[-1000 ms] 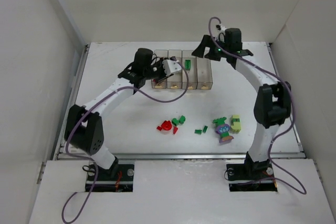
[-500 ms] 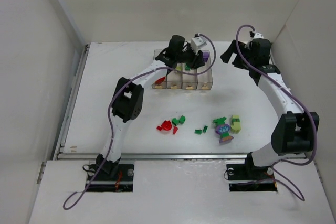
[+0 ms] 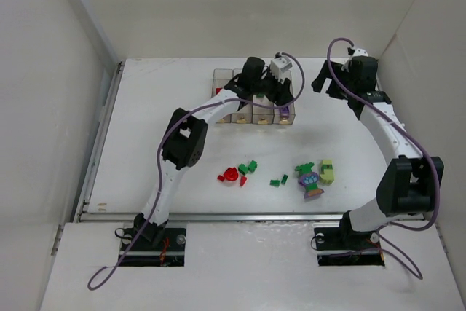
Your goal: Sort the legos into containers by color
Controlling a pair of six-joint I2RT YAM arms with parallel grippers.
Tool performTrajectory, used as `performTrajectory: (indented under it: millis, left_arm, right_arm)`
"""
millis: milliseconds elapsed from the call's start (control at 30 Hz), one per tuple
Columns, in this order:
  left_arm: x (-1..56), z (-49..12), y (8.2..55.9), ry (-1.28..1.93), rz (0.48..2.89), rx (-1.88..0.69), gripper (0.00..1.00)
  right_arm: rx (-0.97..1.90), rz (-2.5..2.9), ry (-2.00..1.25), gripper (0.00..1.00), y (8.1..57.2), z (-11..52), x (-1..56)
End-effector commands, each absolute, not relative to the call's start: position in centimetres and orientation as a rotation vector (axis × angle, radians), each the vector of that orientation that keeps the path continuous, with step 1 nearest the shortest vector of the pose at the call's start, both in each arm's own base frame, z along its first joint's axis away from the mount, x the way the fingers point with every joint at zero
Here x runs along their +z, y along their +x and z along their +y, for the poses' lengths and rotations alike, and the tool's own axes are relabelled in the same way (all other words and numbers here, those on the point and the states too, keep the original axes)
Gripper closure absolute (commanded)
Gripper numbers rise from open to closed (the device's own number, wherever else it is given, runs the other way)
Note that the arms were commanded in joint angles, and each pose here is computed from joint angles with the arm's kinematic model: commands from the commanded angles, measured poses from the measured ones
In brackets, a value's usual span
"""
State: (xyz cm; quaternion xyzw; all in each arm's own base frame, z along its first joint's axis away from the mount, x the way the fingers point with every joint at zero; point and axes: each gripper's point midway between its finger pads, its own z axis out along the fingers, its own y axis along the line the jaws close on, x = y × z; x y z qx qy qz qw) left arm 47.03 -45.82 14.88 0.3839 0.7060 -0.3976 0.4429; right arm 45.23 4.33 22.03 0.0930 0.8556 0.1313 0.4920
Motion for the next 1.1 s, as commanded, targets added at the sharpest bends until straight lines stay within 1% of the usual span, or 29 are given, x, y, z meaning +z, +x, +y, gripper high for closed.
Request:
performTrajectory:
  millis: [0, 33, 100, 133, 200, 233, 267, 333, 367, 400, 433, 467, 500, 533, 567, 600, 633, 667, 700, 833, 900, 1033, 1067]
  left_arm:
    - [18.7, -44.2, 48.0, 0.901, 1.695, -0.959, 0.40]
    - [20.4, -44.0, 47.8, 0.908, 1.657, -0.948, 0.40]
    - [21.1, -42.9, 47.6, 0.970, 1.610, -0.892, 0.40]
    - [23.0, -42.2, 46.9, 1.009, 1.575, -0.855, 0.40]
    - [24.1, -41.1, 45.7, 1.105, 1.520, -0.790, 0.43]
    - [22.4, -39.9, 44.6, 1.221, 1.521, -0.716, 0.45]
    - [24.5, -38.8, 43.3, 1.266, 1.473, -0.672, 0.46]
    - [23.7, -36.5, 41.4, 1.381, 1.472, -0.616, 0.46]
    - [21.9, -34.1, 38.4, 1.481, 1.542, -0.624, 0.46]
    - [20.8, -32.8, 36.9, 1.661, 1.442, -0.560, 0.45]
    - [19.6, -31.0, 35.4, 1.764, 1.434, -0.539, 0.40]
    - [17.0, -29.3, 33.0, 1.878, 1.451, -0.558, 0.37]
    - [15.9, -26.9, 30.3, 1.984, 1.492, -0.561, 0.33]
    - [15.0, -25.7, 29.3, 2.060, 1.474, -0.541, 0.29]
    - [13.2, -24.7, 27.9, 2.084, 1.547, -0.544, 0.26]
    - [12.7, -23.8, 28.3, 2.088, 1.586, -0.480, 0.25]
    - [12.0, -23.5, 27.9, 2.111, 1.603, -0.467, 0.22]
    - [11.1, -23.2, 27.9, 2.123, 1.625, -0.453, 0.15]
    - [9.9, -22.9, 27.5, 2.131, 1.679, -0.440, 0.00]
    - [8.3, -24.3, 27.8, 1.992, 1.812, -0.501, 0.00]
    - [8.5, -23.9, 28.0, 1.921, 1.843, -0.507, 0.00]
    - [9.3, -22.1, 29.3, 1.651, 1.999, -0.495, 0.00]
    - [10.1, -21.4, 30.3, 1.577, 2.012, -0.438, 0.00]
  right_arm:
    - [0.276, 1.990, 0.182, 0.00, 45.3, 3.5, 25.8]
    - [0.283, 1.991, 0.162, 0.00, 45.3, 3.7, 25.8]
    - [0.300, 1.972, 0.124, 0.00, 45.2, 4.1, 26.8]
    - [0.286, 1.972, 0.103, 0.00, 45.2, 4.0, 26.8]
    - [0.240, 1.971, 0.075, 0.00, 44.8, 4.8, 27.2]
    - [0.207, 1.960, 0.054, 0.00, 44.7, 5.0, 27.6]
    - [0.185, 1.960, 0.044, 0.00, 44.6, 5.3, 27.6]
    - [0.148, 1.969, 0.009, 0.00, 44.1, 6.7, 27.3]
    - [0.136, 1.968, -0.009, 0.00, 44.0, 7.2, 27.3]
    - [0.135, 1.979, -0.031, 0.00, 43.6, 8.4, 26.7]
    - [0.145, 1.990, -0.051, 0.00, 43.3, 9.2, 26.2]
    - [0.156, 1.990, -0.067, 0.00, 43.2, 9.9, 26.2]
    - [0.156, 2.000, -0.079, 0.00, 42.9, 10.5, 25.8]
    - [0.166, 1.999, -0.109, 0.00, 42.6, 11.9, 25.8]
    - [0.173, 2.008, -0.116, 0.00, 42.2, 12.6, 25.3]
    - [0.181, 2.008, -0.114, 0.00, 42.0, 13.2, 25.3]
    - [0.195, 2.016, -0.133, 0.00, 41.5, 14.4, 24.9]
    - [0.207, 2.027, -0.138, 0.00, 41.2, 15.0, 24.4]
    - [0.222, 2.028, -0.143, 0.00, 40.7, 15.5, 24.4]
    - [0.263, 2.100, -0.251, 0.00, 38.2, 18.4, 21.7]
    - [0.264, 2.163, -0.314, 0.00, 36.3, 19.5, 20.4]
    - [0.282, 2.251, -0.409, 0.00, 33.5, 20.8, 17.4]
    - [0.306, 2.242, -0.429, 0.00, 32.9, 21.3, 17.4]
